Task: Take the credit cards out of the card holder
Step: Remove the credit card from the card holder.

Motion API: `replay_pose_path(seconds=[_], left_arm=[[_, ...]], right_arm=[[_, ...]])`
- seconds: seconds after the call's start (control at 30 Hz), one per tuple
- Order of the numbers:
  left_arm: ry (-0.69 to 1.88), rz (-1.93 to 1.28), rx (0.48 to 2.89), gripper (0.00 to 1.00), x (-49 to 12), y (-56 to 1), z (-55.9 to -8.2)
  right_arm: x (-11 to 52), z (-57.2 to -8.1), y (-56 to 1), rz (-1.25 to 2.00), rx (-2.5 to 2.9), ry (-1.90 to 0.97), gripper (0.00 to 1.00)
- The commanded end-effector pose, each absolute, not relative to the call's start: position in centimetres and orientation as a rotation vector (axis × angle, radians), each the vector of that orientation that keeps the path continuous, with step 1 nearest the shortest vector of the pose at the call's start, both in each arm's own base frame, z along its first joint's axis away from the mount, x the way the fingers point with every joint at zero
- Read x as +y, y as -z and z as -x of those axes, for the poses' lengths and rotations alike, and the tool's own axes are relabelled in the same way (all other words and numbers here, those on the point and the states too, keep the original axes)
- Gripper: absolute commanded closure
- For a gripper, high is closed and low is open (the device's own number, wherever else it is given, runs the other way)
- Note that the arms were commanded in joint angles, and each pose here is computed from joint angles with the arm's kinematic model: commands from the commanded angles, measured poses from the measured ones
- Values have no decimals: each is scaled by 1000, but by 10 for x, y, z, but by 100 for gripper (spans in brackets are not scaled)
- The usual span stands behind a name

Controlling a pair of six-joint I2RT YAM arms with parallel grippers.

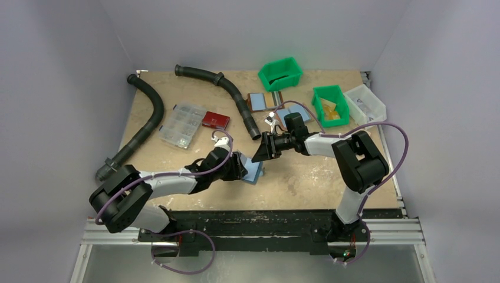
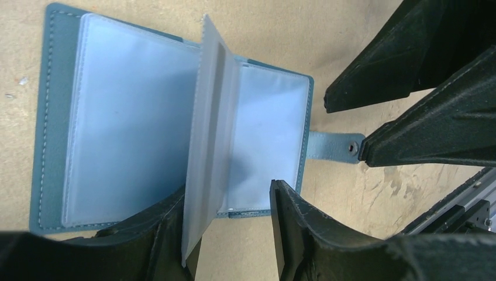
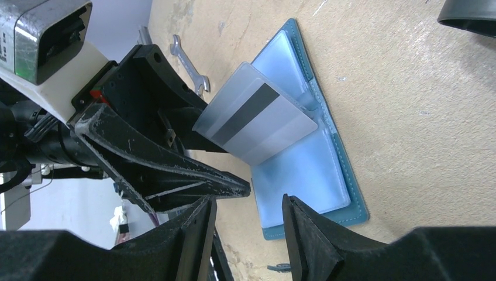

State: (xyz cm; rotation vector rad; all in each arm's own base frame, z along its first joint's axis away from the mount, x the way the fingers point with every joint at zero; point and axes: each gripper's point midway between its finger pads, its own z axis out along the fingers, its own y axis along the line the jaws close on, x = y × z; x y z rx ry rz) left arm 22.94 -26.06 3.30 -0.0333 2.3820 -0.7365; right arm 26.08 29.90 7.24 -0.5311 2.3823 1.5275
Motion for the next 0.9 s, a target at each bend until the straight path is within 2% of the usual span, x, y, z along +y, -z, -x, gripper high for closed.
replay_pose_path(seconds=[0.0,0.87], left_arm=[[740,68,2378,53,-251,-35,-230],[620,-62,2347,57,-244,-60,-255]], right_arm=[[303,-263,-76,576,2355,-1525,47],[300,-262,-62,590,2392,-1468,50]])
